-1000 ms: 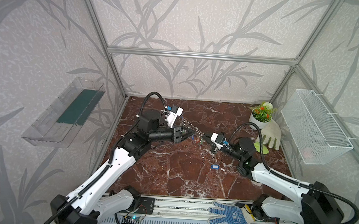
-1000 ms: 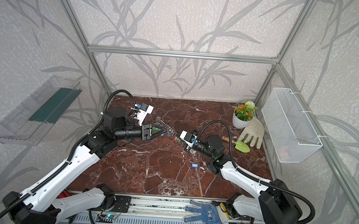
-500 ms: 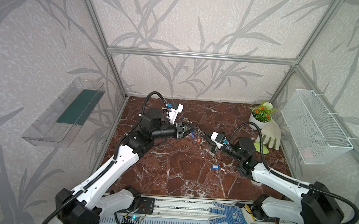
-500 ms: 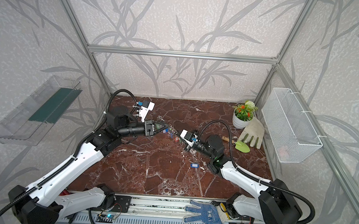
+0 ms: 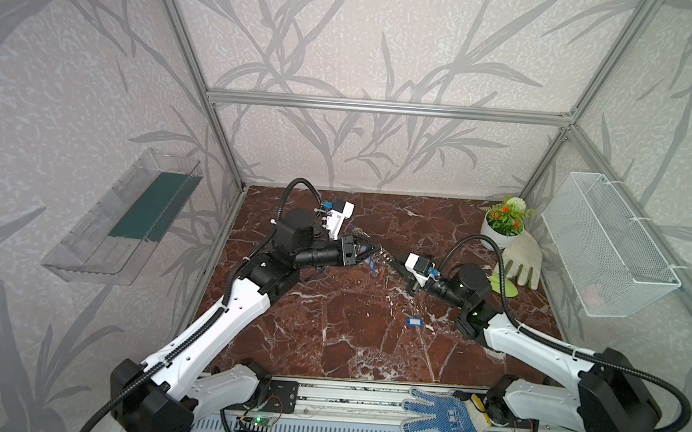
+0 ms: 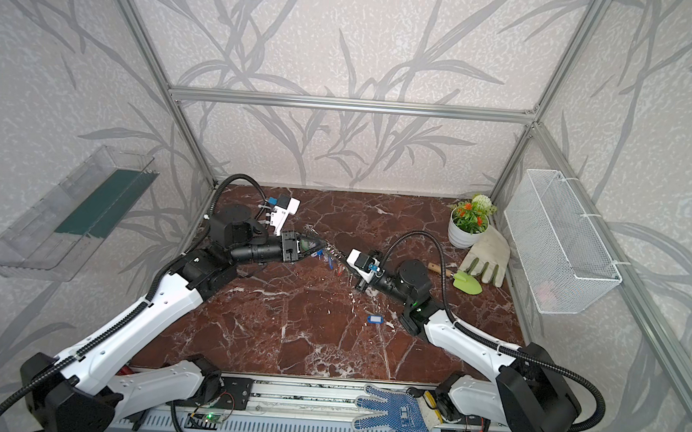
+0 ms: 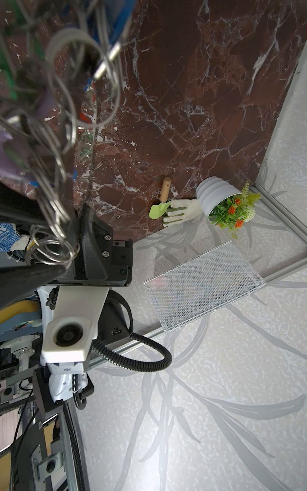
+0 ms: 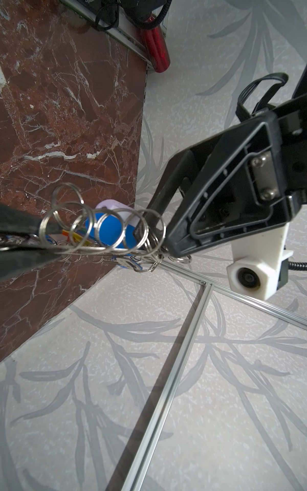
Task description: Put the keys on the keyring
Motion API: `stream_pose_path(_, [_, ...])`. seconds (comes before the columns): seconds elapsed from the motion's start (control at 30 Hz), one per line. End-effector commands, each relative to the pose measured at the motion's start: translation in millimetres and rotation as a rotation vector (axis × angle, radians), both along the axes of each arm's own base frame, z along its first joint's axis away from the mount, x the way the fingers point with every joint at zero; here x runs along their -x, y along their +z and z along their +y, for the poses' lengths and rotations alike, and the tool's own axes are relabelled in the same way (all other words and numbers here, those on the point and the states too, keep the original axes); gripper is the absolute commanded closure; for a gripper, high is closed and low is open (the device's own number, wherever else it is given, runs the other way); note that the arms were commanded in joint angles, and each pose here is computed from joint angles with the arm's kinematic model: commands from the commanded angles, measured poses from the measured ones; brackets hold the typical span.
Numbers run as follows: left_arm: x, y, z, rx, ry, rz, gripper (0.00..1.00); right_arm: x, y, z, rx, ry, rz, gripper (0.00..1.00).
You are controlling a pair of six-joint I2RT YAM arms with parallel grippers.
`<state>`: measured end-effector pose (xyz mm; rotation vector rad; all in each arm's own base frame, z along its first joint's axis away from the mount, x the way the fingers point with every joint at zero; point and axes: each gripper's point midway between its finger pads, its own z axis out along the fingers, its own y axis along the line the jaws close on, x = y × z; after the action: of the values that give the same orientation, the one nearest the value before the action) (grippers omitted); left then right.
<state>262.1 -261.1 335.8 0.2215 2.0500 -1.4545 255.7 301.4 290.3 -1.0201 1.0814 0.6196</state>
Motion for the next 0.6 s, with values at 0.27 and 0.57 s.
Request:
stream_pose_path(0.27, [-9.6, -3.7, -0.3, 0.044, 0.044, 0.033, 0.85, 10.5, 40.5, -0.7, -0.095, 0.033, -0.114, 1.00])
stream_pose_path(0.57, [-13.6, -4.4, -0.4, 0.084, 0.069, 0.074, 0.94, 9.4, 37.7, -1.4, -0.091, 0.026, -0.111, 1.00])
